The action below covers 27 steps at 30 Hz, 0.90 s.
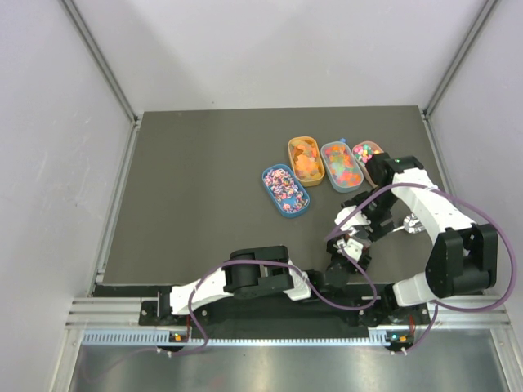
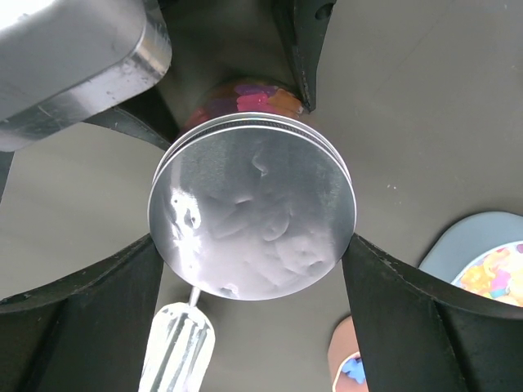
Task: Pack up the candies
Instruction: Screw the bottle lid onto the packing bottle.
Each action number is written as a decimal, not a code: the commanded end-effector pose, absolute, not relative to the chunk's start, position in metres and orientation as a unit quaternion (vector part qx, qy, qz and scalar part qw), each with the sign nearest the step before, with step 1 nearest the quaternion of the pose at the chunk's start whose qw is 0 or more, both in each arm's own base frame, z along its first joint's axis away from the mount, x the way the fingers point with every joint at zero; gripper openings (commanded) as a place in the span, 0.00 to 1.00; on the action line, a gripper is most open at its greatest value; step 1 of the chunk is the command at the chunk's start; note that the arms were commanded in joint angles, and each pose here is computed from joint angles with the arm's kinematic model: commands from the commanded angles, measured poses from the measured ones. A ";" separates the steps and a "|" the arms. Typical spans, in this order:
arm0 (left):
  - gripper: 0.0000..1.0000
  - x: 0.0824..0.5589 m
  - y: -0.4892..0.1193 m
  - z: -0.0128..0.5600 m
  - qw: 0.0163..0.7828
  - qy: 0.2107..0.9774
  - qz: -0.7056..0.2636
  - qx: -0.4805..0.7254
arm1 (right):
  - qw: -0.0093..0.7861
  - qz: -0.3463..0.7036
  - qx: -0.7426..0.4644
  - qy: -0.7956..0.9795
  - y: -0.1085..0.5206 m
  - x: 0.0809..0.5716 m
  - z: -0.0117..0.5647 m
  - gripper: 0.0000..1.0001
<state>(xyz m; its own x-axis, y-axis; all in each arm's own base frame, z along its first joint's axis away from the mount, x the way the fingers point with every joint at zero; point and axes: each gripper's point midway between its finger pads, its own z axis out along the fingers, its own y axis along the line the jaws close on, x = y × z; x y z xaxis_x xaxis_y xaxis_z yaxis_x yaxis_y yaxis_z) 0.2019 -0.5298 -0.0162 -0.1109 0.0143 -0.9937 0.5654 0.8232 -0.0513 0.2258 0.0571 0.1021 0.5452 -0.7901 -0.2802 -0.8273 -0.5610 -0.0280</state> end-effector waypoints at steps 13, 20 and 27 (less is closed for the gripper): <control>0.00 0.117 -0.160 -0.304 0.185 0.832 0.260 0.454 | 0.014 0.211 -0.770 0.603 0.058 0.178 0.090 0.01; 0.00 0.118 -0.161 -0.303 0.190 0.829 0.261 0.457 | -0.007 0.264 -0.663 0.701 0.073 0.157 0.081 0.00; 0.00 0.118 -0.161 -0.304 0.190 0.829 0.259 0.458 | 0.015 0.263 -0.632 0.729 0.080 0.156 0.080 0.00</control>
<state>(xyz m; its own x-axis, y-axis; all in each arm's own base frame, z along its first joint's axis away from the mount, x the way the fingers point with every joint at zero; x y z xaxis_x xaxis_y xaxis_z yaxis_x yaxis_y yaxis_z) 0.2016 -0.5298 -0.0168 -0.1069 0.0212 -0.9940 0.5684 0.8216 -0.0437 0.2137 0.0452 0.0919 0.0404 -0.9708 -0.2364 -0.9939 -0.0633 0.0901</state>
